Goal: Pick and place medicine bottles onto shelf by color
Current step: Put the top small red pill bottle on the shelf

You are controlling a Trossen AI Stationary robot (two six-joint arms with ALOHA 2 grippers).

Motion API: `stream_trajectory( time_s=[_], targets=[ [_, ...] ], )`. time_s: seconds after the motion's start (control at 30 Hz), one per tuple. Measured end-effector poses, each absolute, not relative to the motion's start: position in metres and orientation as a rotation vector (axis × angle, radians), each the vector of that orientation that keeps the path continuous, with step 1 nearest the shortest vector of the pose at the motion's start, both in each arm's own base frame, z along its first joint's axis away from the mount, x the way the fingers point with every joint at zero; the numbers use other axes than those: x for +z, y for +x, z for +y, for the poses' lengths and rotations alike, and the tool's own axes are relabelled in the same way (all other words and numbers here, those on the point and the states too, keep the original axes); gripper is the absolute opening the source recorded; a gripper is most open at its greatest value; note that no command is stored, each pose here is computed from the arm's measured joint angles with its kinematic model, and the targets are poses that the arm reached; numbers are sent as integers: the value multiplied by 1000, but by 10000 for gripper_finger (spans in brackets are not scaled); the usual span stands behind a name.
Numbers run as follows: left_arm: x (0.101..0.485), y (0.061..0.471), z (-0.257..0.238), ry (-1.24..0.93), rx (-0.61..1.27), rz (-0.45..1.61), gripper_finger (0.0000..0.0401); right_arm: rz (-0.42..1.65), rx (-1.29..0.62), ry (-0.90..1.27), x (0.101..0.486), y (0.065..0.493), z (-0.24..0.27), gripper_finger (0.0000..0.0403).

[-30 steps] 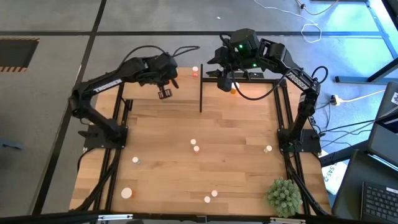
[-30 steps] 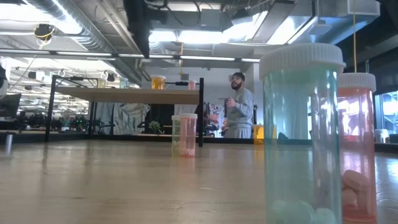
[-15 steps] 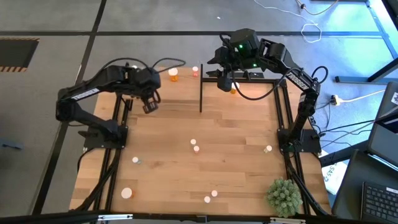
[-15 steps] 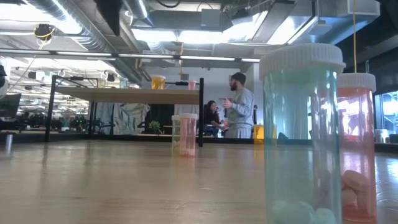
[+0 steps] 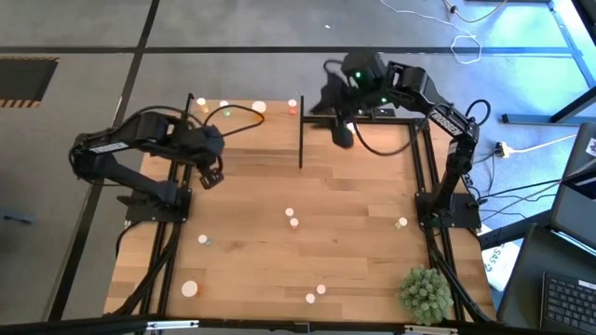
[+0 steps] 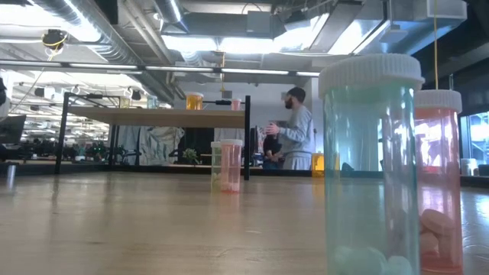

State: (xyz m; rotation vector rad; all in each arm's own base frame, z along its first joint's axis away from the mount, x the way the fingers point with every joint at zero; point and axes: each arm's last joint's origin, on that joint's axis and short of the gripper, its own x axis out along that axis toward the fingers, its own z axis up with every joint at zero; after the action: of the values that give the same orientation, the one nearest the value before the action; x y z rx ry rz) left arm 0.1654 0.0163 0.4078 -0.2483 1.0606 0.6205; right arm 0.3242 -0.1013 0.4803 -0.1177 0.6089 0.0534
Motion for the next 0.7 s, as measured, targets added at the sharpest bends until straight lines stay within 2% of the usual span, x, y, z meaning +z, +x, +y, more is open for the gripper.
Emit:
stream_trajectory(
  time_s=[0.13, 0.27, 0.47, 0.7],
  targets=[
    [410, 147, 8, -312, 621, 998, 0, 640, 205, -127, 476, 325, -81, 193],
    [404, 129, 2, -352, 624, 965, 0, 723, 232, -160, 472, 322, -58, 193],
    [387, 106, 0, -377, 632, 951, 0, 824, 196, -52, 472, 313, -25, 193],
    [374, 94, 0, -343, 602, 956, 0, 920, 32, 127, 470, 305, 2, 193]
  ],
)
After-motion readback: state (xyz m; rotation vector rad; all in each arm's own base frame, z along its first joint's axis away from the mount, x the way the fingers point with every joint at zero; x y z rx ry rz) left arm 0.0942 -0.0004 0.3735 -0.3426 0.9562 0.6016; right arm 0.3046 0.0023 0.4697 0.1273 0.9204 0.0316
